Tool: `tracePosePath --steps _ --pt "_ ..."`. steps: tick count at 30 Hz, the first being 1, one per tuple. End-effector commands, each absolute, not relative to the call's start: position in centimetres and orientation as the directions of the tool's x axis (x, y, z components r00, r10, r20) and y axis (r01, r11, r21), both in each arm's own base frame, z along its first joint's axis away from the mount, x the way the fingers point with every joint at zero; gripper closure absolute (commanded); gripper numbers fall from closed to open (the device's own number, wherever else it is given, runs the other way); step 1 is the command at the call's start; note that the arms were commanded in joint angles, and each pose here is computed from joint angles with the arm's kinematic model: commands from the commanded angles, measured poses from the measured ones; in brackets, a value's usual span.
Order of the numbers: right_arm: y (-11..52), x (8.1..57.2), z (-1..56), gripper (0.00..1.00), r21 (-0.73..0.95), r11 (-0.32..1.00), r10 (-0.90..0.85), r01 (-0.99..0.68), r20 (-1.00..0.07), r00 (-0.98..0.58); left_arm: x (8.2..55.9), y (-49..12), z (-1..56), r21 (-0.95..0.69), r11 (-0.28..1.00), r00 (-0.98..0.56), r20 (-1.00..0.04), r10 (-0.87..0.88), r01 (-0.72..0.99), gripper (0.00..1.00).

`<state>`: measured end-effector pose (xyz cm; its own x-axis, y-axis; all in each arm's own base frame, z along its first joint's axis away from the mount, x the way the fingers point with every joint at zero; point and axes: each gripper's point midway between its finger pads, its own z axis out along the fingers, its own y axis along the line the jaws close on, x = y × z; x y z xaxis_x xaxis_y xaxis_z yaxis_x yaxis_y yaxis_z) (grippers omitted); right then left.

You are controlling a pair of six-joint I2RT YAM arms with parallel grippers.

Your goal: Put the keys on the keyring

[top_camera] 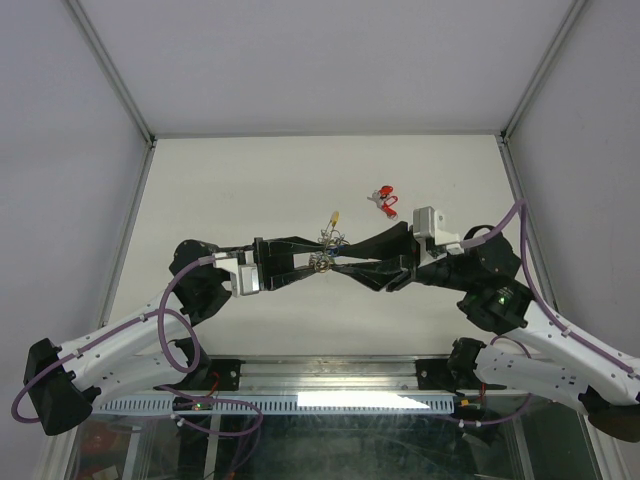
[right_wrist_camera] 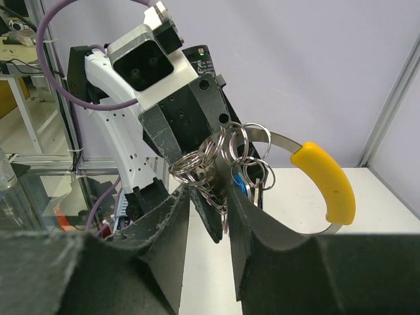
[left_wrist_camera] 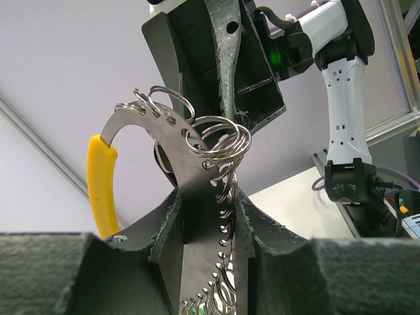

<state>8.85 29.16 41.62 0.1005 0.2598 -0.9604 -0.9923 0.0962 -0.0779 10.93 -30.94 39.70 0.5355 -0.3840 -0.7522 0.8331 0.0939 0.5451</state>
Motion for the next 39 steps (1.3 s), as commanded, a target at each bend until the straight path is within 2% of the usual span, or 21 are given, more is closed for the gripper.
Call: tracePosePath --steps 1,24,39 --pt "28.8 8.2 44.2 0.67 -0.106 0.089 0.343 -0.99 -0.93 0.131 9.6 -30.2 41.7 0.602 0.105 0.58 -0.687 -0.437 0.792 1.0" --pt "28.8 7.7 45.6 0.66 -0.095 0.058 0.408 -0.994 -0.906 0.111 9.9 -30.4 41.2 0.595 0.098 0.574 -0.7 -0.424 0.798 1.0" --pt "29.2 8.3 45.6 0.78 -0.066 0.073 0.41 -0.995 -0.907 0.09 9.9 -30.5 41.0 0.594 0.096 0.574 -0.704 -0.418 0.799 1.0"
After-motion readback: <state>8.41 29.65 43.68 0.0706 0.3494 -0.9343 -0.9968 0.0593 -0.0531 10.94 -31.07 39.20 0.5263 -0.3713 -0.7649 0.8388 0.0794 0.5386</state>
